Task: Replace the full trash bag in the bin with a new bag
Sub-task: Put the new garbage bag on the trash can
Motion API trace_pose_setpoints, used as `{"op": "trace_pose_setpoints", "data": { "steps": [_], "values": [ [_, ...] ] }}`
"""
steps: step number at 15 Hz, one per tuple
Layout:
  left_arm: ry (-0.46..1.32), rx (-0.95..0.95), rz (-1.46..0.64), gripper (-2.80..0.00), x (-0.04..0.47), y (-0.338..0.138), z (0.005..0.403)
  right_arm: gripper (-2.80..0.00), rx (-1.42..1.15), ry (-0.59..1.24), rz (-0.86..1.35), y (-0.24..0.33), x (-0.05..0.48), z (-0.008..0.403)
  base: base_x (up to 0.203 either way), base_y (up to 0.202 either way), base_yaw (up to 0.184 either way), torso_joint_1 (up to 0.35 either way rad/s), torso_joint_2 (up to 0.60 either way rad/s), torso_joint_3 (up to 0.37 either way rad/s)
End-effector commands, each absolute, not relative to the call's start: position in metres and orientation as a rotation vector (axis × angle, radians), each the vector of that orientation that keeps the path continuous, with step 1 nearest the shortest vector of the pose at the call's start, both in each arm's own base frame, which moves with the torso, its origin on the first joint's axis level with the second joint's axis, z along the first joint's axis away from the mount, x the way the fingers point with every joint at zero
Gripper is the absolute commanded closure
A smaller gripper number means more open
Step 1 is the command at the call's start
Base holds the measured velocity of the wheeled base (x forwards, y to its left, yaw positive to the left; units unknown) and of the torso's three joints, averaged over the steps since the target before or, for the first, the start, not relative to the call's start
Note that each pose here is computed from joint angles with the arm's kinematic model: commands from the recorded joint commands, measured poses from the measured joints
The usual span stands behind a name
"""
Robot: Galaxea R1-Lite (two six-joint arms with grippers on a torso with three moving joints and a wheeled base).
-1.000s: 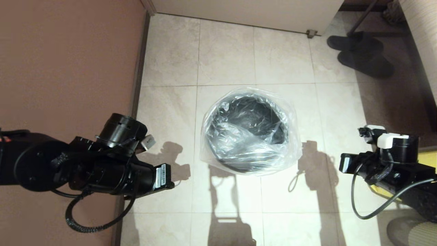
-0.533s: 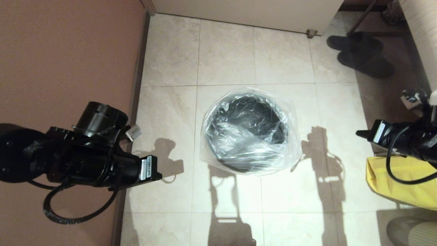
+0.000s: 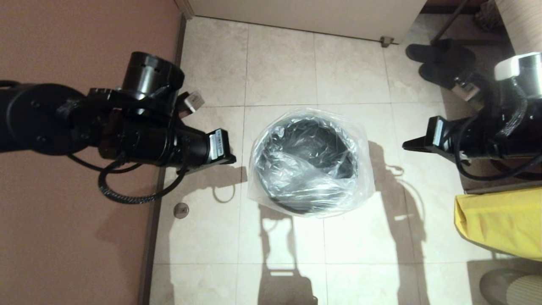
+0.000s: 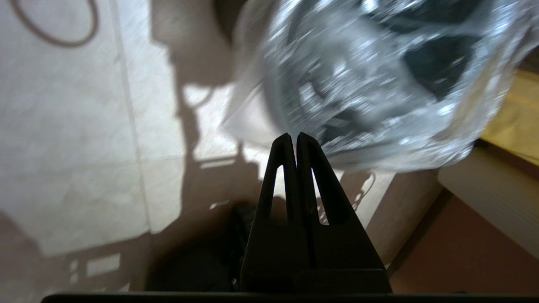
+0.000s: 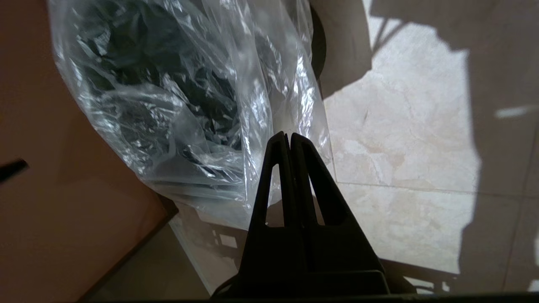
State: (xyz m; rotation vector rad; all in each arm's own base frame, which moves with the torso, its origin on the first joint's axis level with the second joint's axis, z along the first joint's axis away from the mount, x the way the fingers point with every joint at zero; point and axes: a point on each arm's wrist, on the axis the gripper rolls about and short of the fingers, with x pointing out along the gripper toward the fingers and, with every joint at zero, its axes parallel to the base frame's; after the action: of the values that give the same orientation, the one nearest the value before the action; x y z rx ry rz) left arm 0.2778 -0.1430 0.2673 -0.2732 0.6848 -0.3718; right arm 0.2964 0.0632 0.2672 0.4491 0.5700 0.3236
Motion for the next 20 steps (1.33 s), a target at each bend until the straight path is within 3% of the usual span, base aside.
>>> {"op": "trace_pose_setpoints", "data": {
  "steps": [1, 4, 9, 14, 20],
  "values": [
    [0.697, -0.257, -0.403, 0.00, 0.303, -0.172, 0.265, 0.00, 0.414, 0.618, 0.302, 0.067, 0.313, 0.249, 0.000, 0.000, 0.000, 0.000, 0.00, 0.000],
    [0.690, -0.226, -0.443, 0.00, 0.328, -0.217, 0.267, 0.00, 0.383, 0.694, 0.273, 0.059, 0.305, 0.230, 0.000, 0.000, 0.000, 0.000, 0.00, 0.000],
    [0.644, 0.044, -0.585, 0.00, 0.339, -0.302, 0.208, 0.00, 0.391, 0.656, 0.255, 0.051, 0.305, 0.239, 0.000, 0.000, 0.000, 0.000, 0.00, 0.000],
    [0.679, 0.169, -0.603, 0.00, 0.360, -0.321, 0.149, 0.00, 0.393, 0.612, 0.292, 0.057, 0.296, 0.251, 0.000, 0.000, 0.000, 0.000, 0.00, 0.000],
    [0.467, 0.376, -0.619, 0.00, 0.417, -0.332, 0.046, 0.00, 0.396, 0.583, 0.300, 0.056, 0.287, 0.259, 0.000, 0.000, 0.000, 0.000, 0.00, 0.000]
  ]
}}
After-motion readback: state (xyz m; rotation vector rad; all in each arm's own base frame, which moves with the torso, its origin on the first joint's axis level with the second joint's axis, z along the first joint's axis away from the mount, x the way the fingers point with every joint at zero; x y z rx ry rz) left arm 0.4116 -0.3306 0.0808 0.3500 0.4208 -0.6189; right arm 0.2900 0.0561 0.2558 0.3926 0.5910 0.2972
